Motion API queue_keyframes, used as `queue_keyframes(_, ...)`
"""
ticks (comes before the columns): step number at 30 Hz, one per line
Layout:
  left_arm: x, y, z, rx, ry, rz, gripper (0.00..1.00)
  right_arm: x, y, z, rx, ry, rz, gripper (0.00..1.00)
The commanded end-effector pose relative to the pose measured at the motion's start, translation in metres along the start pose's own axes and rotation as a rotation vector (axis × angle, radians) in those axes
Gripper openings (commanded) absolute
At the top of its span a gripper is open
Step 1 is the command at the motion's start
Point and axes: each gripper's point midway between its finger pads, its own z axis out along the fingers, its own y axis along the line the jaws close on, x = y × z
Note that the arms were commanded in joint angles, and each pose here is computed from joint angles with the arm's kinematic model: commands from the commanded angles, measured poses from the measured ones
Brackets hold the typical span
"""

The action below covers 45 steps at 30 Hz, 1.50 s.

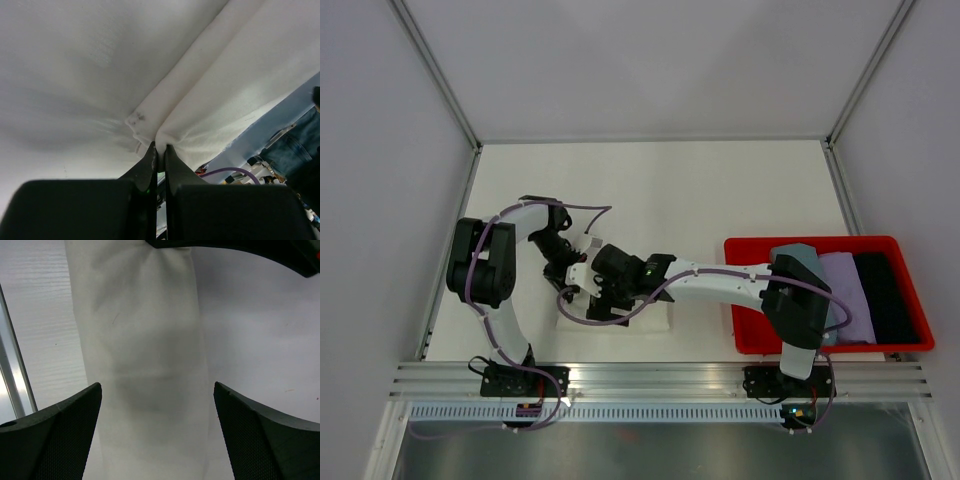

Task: Roll the t-shirts
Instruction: Place the rolled tshirt into the container

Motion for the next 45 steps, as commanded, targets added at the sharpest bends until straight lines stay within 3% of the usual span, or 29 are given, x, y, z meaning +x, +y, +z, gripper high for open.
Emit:
queue_keyframes(1,-0.011,0.006,-0.009,-0.037,-0.033,0.015,0.05,-0.01,-0.002,0.011,0.017,0.019,-0.023,0.98)
queue_keyframes(8,-0.009,0.007,-0.009,-0.037,-0.027,0.021,0.05,-0.002,0.027,0.029,-0.138,0.046,0.018,0.98)
queue_keyframes(14,-0.009,0.007,-0.007,-0.032,-0.025,0.027,0.05,0.03,0.008,0.047,0.009,0.164,0.068,0.98)
queue_keyframes(30,-0.006,0.013,-0.009,-0.056,0.0,0.057,0.06,0.106,0.046,0.073,-0.095,0.347,0.022,0.98)
queue_keyframes(33,-0.009,0.014,-0.013,-0.061,-0.007,0.066,0.1,0.115,0.049,0.075,-0.1,0.375,0.033,0.91)
queue_keyframes(38,-0.014,0.01,-0.021,-0.062,-0.024,0.079,0.13,0.122,0.047,0.075,-0.074,0.408,0.062,0.72)
queue_keyframes(42,-0.014,0.012,-0.022,-0.07,-0.022,0.082,0.15,0.134,0.041,0.073,-0.016,0.461,0.083,0.64)
queue_keyframes(43,-0.015,0.012,-0.023,-0.072,-0.024,0.084,0.18,0.137,0.04,0.073,-0.004,0.473,0.09,0.56)
queue_keyframes(45,-0.017,0.011,-0.025,-0.073,-0.029,0.083,0.3,0.14,0.04,0.072,0.011,0.483,0.115,0.51)
